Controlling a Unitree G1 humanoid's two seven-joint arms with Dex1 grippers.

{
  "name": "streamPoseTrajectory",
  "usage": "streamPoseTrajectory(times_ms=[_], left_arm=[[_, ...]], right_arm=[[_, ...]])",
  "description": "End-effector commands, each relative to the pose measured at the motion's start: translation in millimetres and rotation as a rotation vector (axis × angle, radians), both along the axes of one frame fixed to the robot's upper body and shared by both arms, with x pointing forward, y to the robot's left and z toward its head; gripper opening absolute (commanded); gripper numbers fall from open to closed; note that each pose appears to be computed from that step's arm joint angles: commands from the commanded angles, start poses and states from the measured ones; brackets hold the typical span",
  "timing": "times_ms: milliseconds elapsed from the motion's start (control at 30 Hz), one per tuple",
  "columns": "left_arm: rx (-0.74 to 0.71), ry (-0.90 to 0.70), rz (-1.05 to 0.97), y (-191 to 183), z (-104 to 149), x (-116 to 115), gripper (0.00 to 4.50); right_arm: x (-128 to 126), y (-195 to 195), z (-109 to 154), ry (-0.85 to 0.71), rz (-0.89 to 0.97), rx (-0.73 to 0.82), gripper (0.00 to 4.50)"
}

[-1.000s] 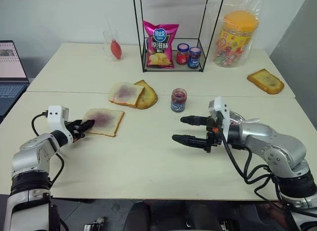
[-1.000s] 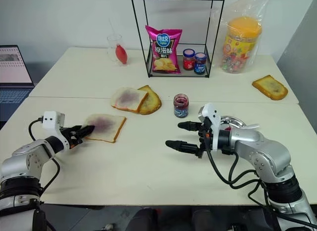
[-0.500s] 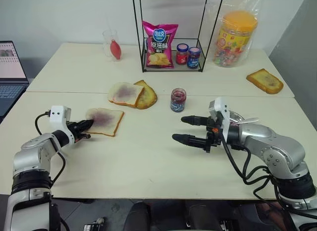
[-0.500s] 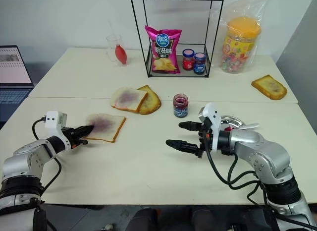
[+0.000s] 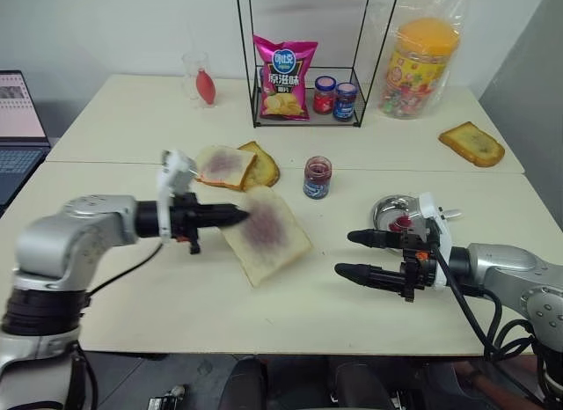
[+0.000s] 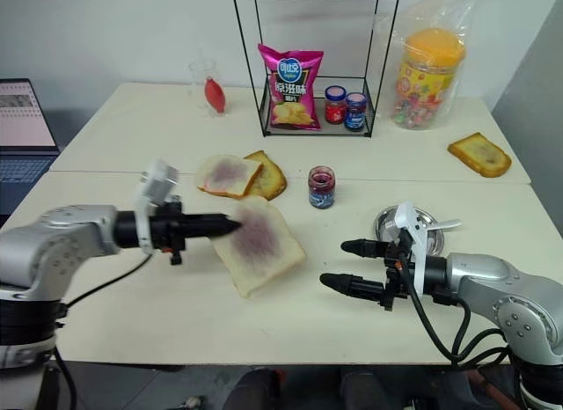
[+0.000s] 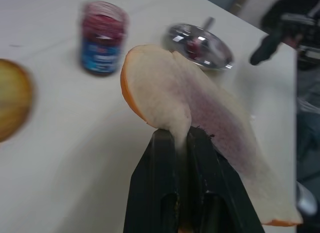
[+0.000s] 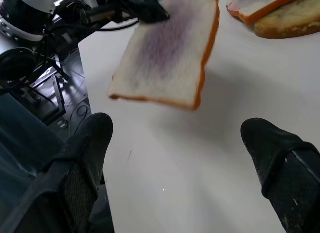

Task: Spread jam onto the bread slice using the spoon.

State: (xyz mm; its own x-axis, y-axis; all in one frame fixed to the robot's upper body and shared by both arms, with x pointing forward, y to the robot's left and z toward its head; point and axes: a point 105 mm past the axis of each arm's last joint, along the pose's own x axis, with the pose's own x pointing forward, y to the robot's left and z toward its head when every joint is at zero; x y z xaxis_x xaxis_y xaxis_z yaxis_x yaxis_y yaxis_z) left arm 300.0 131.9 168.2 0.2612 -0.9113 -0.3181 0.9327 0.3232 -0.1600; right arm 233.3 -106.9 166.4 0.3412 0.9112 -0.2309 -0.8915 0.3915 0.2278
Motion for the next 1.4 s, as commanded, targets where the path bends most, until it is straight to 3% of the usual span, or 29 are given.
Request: streamPoseTrajectory(times_ms=[33, 133, 267, 533, 600, 633, 1033, 1233, 1400], left_arm=[[0.151, -0.081, -0.054, -13, -26, 14, 0.01], [0.253, -0.155, -0.069, -17, -48, 30, 0.01], [0.333, -0.278, -0.055, -18, -55, 53, 0.01], [0.283, -0.312, -0.074, -26, -50, 66, 0.01], [0.265, -0.308, -0.090, -30, -48, 65, 0.61], [0.262, -0.305, -0.097, -30, -48, 64, 0.67], [0.334, -0.344, -0.104, -5, -38, 60, 3.13], [0.328, -0.424, -0.071, 12, -7, 54, 4.33], [0.207, -0.501, -0.153, -14, 24, 33, 4.47]], right_arm=[[-6, 0, 6, -0.022, 0.003, 0.005, 4.50], [-7, -2, 3, -0.018, -0.012, -0.005, 4.50], [-7, -3, 2, -0.021, -0.036, -0.005, 4.50], [-5, -6, 1, -0.023, -0.080, -0.001, 4.50], [-3, -6, 2, -0.025, -0.086, 0.001, 4.50], [-3, -6, 2, -0.025, -0.087, 0.002, 4.50], [5, -21, 4, -0.026, -0.179, 0.017, 4.50], [18, -70, 6, -0.028, -0.462, 0.053, 4.50], [27, -121, 3, 0.002, -0.760, 0.190, 4.50]])
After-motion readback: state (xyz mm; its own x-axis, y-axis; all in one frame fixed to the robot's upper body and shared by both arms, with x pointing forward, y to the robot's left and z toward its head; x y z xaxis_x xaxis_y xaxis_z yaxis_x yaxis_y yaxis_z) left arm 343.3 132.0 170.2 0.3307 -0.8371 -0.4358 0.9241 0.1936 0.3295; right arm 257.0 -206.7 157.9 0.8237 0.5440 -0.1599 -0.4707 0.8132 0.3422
